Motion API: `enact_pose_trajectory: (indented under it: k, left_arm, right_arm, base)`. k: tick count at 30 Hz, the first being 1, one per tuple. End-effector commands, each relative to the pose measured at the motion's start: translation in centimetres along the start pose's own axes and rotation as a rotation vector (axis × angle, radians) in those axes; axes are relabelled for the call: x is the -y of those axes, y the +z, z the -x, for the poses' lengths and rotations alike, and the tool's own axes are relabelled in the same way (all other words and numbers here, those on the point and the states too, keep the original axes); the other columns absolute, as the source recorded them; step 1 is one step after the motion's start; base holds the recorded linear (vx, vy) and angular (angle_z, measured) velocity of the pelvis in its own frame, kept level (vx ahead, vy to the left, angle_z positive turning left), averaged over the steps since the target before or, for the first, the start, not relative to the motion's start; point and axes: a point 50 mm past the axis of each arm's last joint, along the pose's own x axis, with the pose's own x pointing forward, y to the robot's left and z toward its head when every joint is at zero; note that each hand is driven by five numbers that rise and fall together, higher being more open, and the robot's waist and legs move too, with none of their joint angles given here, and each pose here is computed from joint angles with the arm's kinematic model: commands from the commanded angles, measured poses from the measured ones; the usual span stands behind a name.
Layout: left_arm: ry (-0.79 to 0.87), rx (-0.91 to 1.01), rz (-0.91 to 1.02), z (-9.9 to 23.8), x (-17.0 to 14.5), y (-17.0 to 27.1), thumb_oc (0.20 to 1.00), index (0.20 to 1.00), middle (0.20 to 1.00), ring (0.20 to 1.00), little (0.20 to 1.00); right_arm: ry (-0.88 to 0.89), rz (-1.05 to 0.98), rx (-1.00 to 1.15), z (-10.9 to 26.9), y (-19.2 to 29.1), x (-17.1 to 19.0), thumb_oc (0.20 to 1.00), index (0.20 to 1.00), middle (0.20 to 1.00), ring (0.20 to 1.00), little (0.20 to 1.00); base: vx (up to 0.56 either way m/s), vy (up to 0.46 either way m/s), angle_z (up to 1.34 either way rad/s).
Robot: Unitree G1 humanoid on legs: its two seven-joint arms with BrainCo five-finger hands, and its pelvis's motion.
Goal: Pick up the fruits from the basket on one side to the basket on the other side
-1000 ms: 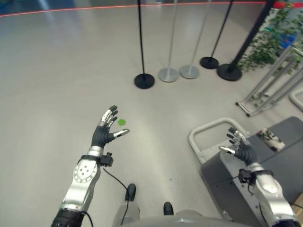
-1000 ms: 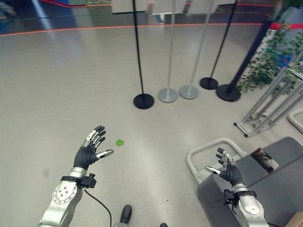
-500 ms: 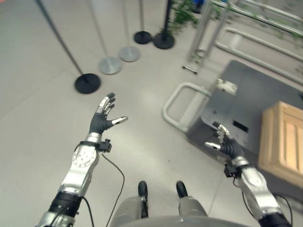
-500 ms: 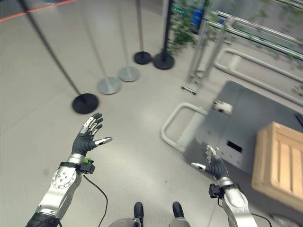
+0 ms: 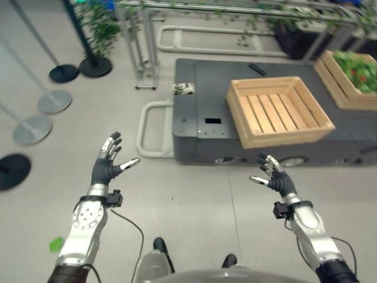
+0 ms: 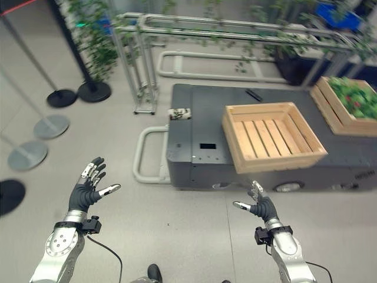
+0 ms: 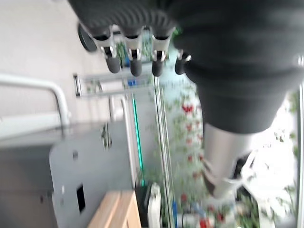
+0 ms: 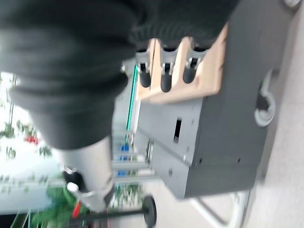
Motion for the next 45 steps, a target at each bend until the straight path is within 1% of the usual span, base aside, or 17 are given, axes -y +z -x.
enact_pose_trajectory:
  k: [1, 8, 15, 23, 33, 37, 40, 45]
  left_arm:
    - [0.019, 0.131, -0.041, -1.2, -1.1, 2.5, 1.0, 1.0, 1.0, 1.0, 1.0]
    - [0.02, 0.111, -0.018, -1.0, -0.7, 1.9, 1.0, 1.0, 1.0, 1.0, 1.0]
    - [0.031, 0.07, 0.002, -1.2, -0.3, 0.9, 1.0, 1.0, 1.0, 1.0, 1.0]
    - [0.029, 0.038, 0.015, -1.2, 0.0, 0.1, 1.0, 1.0, 1.0, 1.0, 1.0]
    - [0.078, 0.019, -0.039, -1.0, -1.1, -0.4, 1.0, 1.0, 1.0, 1.0, 1.0]
    - [0.103, 0.032, -0.092, -1.1, -2.1, 0.0, 1.0, 1.0, 1.0, 1.0, 1.0]
    - [0.132, 0.041, -0.146, -1.3, -3.4, 0.5, 1.0, 1.0, 1.0, 1.0, 1.0]
    - [0.122, 0.06, -0.207, -1.8, -3.5, 1.0, 1.0, 1.0, 1.0, 1.0, 1.0]
  right_arm:
    - [-0.039, 0.012, 0.118, -0.9, 2.3, 0.9, 1.0, 1.0, 1.0, 1.0, 1.0]
    - [-0.058, 0.019, 0.122, -0.9, 2.5, 1.6, 1.0, 1.0, 1.0, 1.0, 1.0]
    - [-0.121, 0.036, 0.123, -0.2, 2.4, 3.2, 1.0, 1.0, 1.0, 1.0, 1.0]
    - [-0.143, 0.029, 0.13, -0.5, 2.5, 3.5, 1.0, 1.0, 1.0, 1.0, 1.0]
    - [-0.17, 0.044, 0.147, -1.2, 2.9, 3.7, 1.0, 1.0, 1.0, 1.0, 1.0]
    - [-0.147, 0.05, 0.17, -2.0, 3.6, 2.9, 1.0, 1.0, 1.0, 1.0, 1.0]
    - [-0.136, -0.002, 0.157, -2.4, 3.1, 1.7, 1.0, 1.0, 1.0, 1.0, 1.0]
    - [-0.124, -0.04, 0.132, -2.3, 2.4, 0.6, 1.0, 1.0, 1.0, 1.0, 1.0]
  base:
    - [0.02, -0.335, -0.23]
    - [-0.01, -0.282, -0.39]
    - [0.04, -0.281, 0.0]
    - [0.03, -0.143, 0.03]
    - [0.14, 0.055, -0.12]
    - [0.25, 0.248, -0.29]
    - [0.32, 0.278, -0.23]
    - [0.27, 0.292, -0.05]
